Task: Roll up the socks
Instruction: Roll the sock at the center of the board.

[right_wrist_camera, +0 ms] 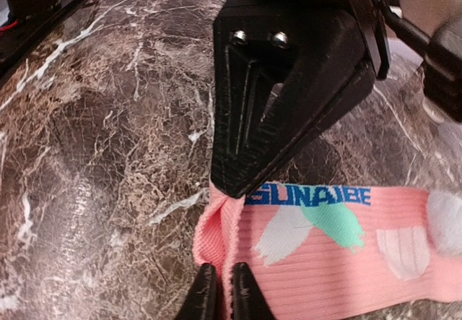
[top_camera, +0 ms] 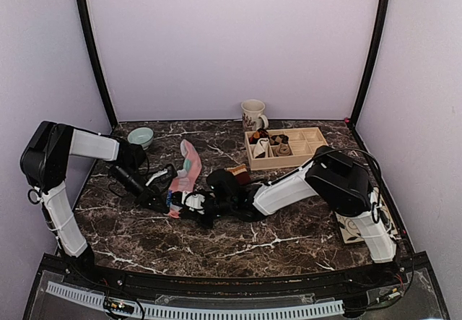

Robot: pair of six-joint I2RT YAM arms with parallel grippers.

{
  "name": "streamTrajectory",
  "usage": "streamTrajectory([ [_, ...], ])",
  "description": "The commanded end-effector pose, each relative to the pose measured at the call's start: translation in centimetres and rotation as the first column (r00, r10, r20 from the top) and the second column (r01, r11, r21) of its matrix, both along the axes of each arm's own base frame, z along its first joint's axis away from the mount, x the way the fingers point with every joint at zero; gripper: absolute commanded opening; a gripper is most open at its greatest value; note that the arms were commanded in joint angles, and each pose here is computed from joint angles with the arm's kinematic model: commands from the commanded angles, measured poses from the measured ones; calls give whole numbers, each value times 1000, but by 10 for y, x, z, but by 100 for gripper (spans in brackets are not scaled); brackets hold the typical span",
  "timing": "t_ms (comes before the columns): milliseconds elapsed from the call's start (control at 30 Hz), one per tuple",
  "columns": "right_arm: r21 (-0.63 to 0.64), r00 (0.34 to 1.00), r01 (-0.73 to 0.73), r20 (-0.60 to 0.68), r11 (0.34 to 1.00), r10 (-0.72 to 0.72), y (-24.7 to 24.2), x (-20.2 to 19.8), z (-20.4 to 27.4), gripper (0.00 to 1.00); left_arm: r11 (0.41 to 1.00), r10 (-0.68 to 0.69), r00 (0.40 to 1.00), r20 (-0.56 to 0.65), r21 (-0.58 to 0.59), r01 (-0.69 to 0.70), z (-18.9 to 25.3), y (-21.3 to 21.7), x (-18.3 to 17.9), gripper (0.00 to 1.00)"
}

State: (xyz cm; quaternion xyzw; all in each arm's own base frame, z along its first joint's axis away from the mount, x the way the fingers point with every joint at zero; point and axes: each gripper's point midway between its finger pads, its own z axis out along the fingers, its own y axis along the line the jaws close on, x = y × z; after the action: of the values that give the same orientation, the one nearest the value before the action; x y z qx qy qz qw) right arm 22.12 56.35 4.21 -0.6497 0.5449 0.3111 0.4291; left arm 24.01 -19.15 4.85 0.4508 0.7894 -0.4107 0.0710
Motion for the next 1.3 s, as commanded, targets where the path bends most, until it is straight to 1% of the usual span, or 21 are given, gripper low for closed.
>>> streamTrajectory([
  [0, 5, 1000, 11, -29, 1000, -11, 3, 2, -5, 0, 1000, 15, 1000, 2, -15, -15, 7, -1, 6, 4],
  [67, 3, 999, 24, -48, 1000, -24, 3, 3, -6, 0, 1000, 22, 1000, 20, -7, -22, 8, 0, 10, 19],
  [133, -8, 995, 52, -81, 999, -52, 2, 5, -8, 0, 999, 38, 998, 53, -10, -38, 13, 2, 16, 37],
  [167, -14, 993, 64, -99, 998, -65, 2, 7, -9, 0, 999, 47, 996, 73, -11, -46, 16, 3, 18, 46],
  [233, -30, 982, 100, -159, 995, -104, 1, 13, -11, 0, 999, 33, 991, 132, 8, -34, 19, 8, 19, 69],
  [267, -45, 972, 113, -203, 993, -120, 1, 16, -13, 0, 999, 19, 985, 169, 23, -24, 20, 11, 19, 74],
  [333, -73, 938, 148, -304, 986, -163, 2, 27, -12, 0, 998, -24, 968, 250, 64, 8, 22, 18, 18, 76],
  [367, -91, 911, 172, -363, 981, -194, 3, 33, -13, 0, 996, -55, 952, 302, 88, 30, 24, 22, 17, 79],
  [400, -106, 874, 191, -434, 976, -218, 3, 41, -12, 0, 992, -83, 934, 348, 114, 45, 25, 27, 17, 82],
  [467, -137, 778, 223, -572, 965, -260, 0, 57, -12, 0, 986, -143, 871, 471, 141, 86, 35, 32, 15, 86],
  [500, -163, 734, 222, -621, 961, -275, -3, 61, -18, 0, 982, -171, 838, 519, 155, 105, 37, 35, 13, 88],
  [533, -176, 705, 221, -651, 959, -282, -3, 64, -19, 0, 979, -195, 801, 566, 165, 122, 40, 36, 13, 88],
  [633, -212, 637, 212, -711, 954, -300, -4, 67, -21, 0, 972, -234, 726, 647, 174, 158, 40, 36, 6, 87],
  [700, -243, 578, 202, -753, 949, -316, -5, 67, -28, 0, 966, -258, 672, 694, 181, 184, 38, 31, 2, 85],
  [800, -286, 534, 198, -771, 938, -347, -8, 66, -34, 0, 948, -313, 580, 752, 211, 238, 32, 17, -3, 81],
  [867, -311, 491, 206, -787, 928, -373, -11, 65, -39, 0, 932, -351, 522, 778, 235, 277, 30, 4, -6, 78],
  [933, -336, 449, 204, -803, 919, -393, -14, 63, -43, 0, 922, -367, 481, 796, 245, 299, 32, -9, -4, 74],
  [1033, -356, 388, 179, -831, 917, -398, -15, 55, -46, 0, 909, -396, 449, 801, 273, 314, 34, -17, 4, 69],
  [1133, -356, 331, 174, -857, 918, -395, -15, 51, -43, 0, 874, -454, 373, 809, 322, 365, 29, -16, 4, 63],
  [1267, -394, 264, 168, -865, 904, -427, -14, 50, -45, 0, 811, -518, 247, 819, 379, 445, 17, -11, -12, 58],
])
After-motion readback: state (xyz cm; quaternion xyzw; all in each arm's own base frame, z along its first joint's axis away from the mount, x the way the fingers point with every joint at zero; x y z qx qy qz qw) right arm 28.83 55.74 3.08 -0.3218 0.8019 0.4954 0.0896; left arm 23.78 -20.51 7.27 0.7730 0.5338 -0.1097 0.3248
